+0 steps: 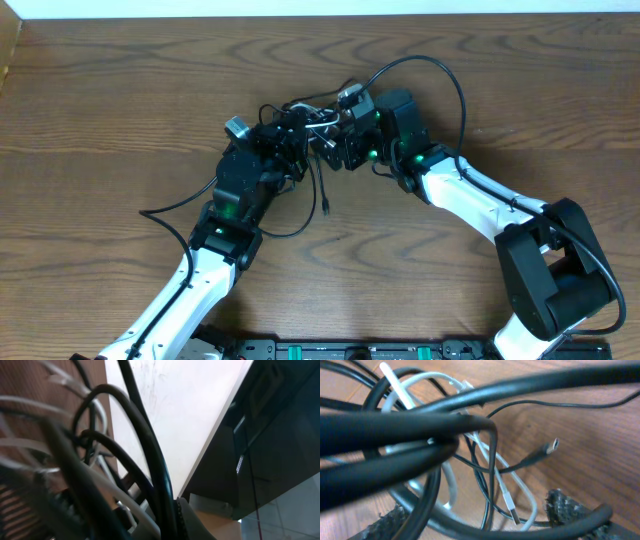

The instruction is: Untangle cables

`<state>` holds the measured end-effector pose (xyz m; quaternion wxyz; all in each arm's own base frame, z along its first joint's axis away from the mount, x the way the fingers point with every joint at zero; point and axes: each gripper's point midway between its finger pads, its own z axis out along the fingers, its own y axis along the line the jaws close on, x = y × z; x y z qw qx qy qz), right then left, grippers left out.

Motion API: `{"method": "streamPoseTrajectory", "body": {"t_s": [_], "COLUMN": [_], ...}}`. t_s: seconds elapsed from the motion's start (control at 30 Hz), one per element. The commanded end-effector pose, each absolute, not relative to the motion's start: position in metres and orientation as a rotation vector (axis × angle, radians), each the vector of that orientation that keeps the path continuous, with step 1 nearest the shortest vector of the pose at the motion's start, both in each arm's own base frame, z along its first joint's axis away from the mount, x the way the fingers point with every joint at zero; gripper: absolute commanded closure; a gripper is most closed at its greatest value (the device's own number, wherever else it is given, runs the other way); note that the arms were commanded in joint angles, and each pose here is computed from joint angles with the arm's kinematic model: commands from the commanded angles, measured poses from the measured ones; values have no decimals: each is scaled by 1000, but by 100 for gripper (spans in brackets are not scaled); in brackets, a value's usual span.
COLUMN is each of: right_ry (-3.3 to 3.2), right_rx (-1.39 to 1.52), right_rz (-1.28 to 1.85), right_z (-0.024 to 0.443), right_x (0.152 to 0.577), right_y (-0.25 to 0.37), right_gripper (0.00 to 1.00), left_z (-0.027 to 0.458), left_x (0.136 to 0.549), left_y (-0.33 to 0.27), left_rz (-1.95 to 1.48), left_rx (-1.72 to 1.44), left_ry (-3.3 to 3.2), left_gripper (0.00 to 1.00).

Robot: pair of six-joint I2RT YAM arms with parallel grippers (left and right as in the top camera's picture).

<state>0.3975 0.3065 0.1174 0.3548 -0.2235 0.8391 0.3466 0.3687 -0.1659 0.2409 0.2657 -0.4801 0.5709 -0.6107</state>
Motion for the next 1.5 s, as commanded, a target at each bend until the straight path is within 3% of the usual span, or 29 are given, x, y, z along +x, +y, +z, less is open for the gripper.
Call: {"method": "streamPoseTrajectory", "body": {"t_s": [0.0, 0.1, 0.2, 0.27, 0.37, 0.43, 0.57, 0.6, 0.67, 0.7, 0.87, 1.03, 1.2, 1.47], "right_ry": [2160, 2160, 2159, 2162, 2156, 2140, 2110, 2106, 2101, 2102, 2242, 2514, 2672, 2757], "right_rx": [-558, -560, -557, -545, -526, -525, -496, -496, -497, -498, -466, -481, -470, -377], "right_rz": [860, 860, 858, 840, 806, 807, 765, 763, 764, 763, 731, 772, 707, 448], "right_z": [118, 118, 118, 118, 118, 121, 126, 127, 128, 128, 104, 80, 84, 102], "right_x": [403, 403, 404, 406, 411, 413, 422, 422, 423, 423, 416, 371, 337, 316], "right_y": [306, 306, 305, 302, 299, 300, 296, 297, 297, 297, 272, 233, 195, 147], "right_gripper": [39, 60, 63, 59, 32, 32, 52, 63, 96, 99, 99, 99, 99, 99], "left_z": [251, 251, 251, 251, 251, 251, 251, 251, 251, 251, 251, 248, 226, 218], "left_x": [367, 367, 366, 365, 364, 364, 363, 363, 362, 362, 365, 372, 374, 375], "left_y": [-170, -170, -171, -174, -175, -175, -178, -178, -178, -178, -173, -158, -143, -138], "left_rz": [-1692, -1691, -1697, -1710, -1715, -1717, -1728, -1729, -1740, -1741, -1734, -1695, -1596, -1552], "left_rx": [-1279, -1278, -1274, -1265, -1262, -1260, -1252, -1252, -1265, -1268, -1282, -1317, -1413, -1449], "left_ry": [1537, 1537, 1544, 1560, 1565, 1568, 1581, 1582, 1579, 1577, 1564, 1531, 1553, 1552], "left_gripper": [92, 92, 92, 92, 92, 92, 92, 92, 92, 92, 92, 92, 92, 92]}}
